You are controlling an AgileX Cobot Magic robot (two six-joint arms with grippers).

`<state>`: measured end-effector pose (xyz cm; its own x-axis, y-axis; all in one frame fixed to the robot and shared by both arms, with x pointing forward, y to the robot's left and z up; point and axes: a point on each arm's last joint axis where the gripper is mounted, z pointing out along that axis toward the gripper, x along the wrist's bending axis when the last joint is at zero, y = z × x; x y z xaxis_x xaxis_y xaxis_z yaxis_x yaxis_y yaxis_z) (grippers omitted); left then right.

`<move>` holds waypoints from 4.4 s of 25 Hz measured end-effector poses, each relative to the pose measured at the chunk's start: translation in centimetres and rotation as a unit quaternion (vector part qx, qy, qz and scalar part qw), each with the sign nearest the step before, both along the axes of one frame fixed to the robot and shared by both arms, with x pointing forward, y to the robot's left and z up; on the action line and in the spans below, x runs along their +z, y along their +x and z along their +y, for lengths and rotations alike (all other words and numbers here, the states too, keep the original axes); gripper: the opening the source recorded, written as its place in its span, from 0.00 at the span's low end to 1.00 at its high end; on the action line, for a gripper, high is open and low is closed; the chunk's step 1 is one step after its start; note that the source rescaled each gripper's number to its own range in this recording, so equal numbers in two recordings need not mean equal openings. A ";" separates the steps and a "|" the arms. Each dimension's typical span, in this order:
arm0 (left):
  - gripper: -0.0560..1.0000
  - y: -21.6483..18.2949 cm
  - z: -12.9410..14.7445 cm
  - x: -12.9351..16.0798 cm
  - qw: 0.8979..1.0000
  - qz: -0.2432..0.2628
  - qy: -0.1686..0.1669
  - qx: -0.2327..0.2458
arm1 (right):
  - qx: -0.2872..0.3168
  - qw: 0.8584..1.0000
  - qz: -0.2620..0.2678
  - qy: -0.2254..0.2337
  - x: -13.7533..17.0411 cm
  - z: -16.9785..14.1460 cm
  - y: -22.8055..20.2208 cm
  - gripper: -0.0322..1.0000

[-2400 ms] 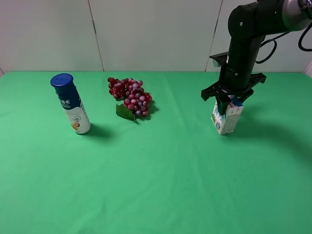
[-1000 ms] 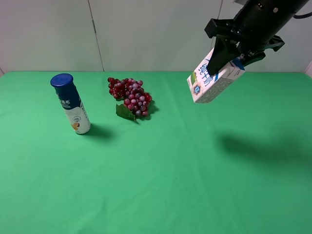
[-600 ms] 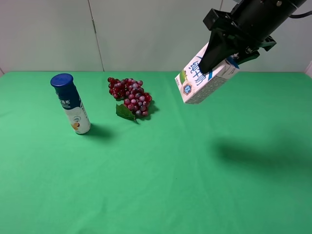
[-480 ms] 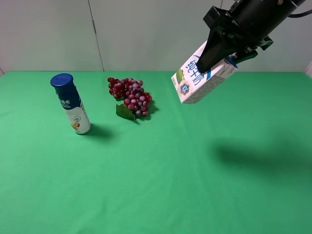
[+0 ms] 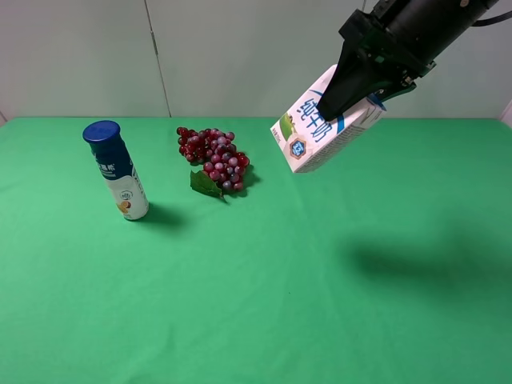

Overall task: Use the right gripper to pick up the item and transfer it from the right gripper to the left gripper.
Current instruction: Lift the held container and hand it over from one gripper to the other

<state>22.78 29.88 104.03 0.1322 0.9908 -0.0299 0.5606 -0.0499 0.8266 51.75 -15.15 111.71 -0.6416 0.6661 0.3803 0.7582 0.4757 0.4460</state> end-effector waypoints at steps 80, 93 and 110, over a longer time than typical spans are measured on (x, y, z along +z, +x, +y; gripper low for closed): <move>0.83 18.3 -11.1 0.0 0.854 -0.005 -0.316 -0.414 | 0.198 0.943 -0.059 0.260 0.2 5.7 -3.4 0.03; 0.60 17.8 -11.8 0.1 0.842 -0.002 -0.325 -0.430 | 0.197 0.939 -0.062 0.275 0.4 5.8 -3.4 0.03; 0.22 17.8 -11.8 0.1 0.841 -0.007 -0.322 -0.434 | 0.202 0.938 -0.065 0.275 0.4 5.8 -3.4 0.03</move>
